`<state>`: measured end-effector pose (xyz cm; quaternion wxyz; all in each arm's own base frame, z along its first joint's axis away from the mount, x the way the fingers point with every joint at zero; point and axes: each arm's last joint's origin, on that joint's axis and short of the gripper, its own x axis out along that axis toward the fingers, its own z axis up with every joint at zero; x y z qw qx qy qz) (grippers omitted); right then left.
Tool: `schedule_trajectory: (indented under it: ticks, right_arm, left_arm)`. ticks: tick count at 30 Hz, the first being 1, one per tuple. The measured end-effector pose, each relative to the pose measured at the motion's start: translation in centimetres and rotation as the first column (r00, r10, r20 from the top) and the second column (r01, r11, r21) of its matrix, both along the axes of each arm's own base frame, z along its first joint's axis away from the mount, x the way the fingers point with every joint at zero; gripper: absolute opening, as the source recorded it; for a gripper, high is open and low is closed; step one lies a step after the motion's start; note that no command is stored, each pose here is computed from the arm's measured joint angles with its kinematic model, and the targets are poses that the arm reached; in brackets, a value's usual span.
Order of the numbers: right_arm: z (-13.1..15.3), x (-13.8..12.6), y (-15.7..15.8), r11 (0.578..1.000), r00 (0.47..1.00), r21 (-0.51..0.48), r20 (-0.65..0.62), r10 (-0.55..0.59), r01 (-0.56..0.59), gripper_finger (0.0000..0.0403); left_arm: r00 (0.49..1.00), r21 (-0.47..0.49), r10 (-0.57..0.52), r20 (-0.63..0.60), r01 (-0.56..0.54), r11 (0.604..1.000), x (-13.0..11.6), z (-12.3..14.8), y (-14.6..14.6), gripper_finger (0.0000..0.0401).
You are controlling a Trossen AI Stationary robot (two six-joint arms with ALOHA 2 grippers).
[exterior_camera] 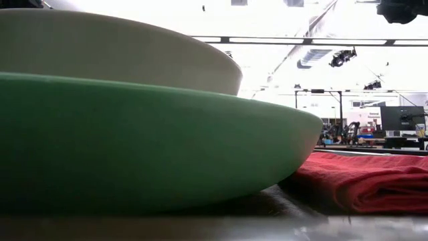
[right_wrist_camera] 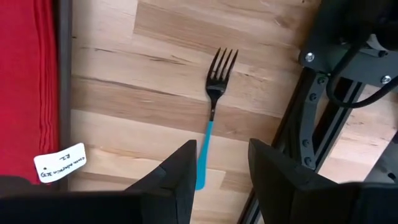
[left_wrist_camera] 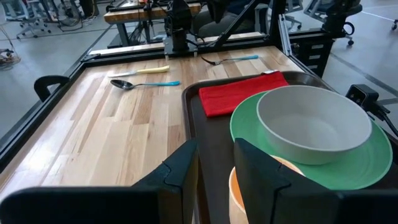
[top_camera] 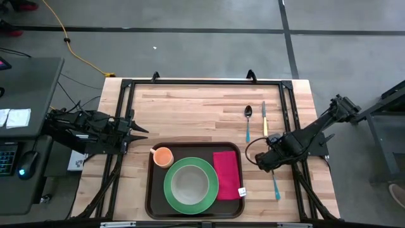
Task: Set up tray
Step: Put the blue fork on the red napkin
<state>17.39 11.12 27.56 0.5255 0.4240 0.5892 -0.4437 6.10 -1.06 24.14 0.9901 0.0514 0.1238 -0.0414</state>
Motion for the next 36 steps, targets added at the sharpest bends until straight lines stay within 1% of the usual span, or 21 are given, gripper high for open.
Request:
schedule_trajectory:
  ticks: [12, 14, 19, 22, 36]
  right_arm:
    - [-0.1, 0.1, 0.0, 1.0, 1.0, -0.021, 0.017, 0.007, -0.007, 0.0123]
    - [-0.8, 0.1, 0.0, 1.0, 1.0, -0.015, 0.016, 0.007, -0.007, 0.0123]
    - [-3.6, 0.0, 0.2, 0.999, 1.0, 0.037, -0.002, -0.001, 0.001, 0.0123]
    - [-4.6, -0.1, 0.2, 0.998, 1.0, 0.055, -0.004, -0.004, 0.005, 0.0123]
    - [-4.9, -0.1, 0.2, 0.999, 1.0, 0.054, 0.001, -0.001, 0.001, 0.0123]
  left_arm:
    - [1.0, 0.0, 0.0, 0.0, 0.0, 1.0, 0.0, 0.0, 0.0, 0.0136]
    - [1.0, 0.0, 0.0, 0.0, 0.0, 1.0, 0.0, 0.0, 0.0, 0.0136]
    - [1.0, 0.0, 0.0, -0.001, 0.0, 1.0, 0.0, 0.0, 0.0, 0.0136]
    - [1.0, 0.0, -0.001, 0.0, 0.001, 1.0, 0.0, 0.0, 0.0, 0.0136]
    - [1.0, 0.0, -0.001, -0.001, 0.001, 1.0, 0.0, 0.0, 0.0, 0.0136]
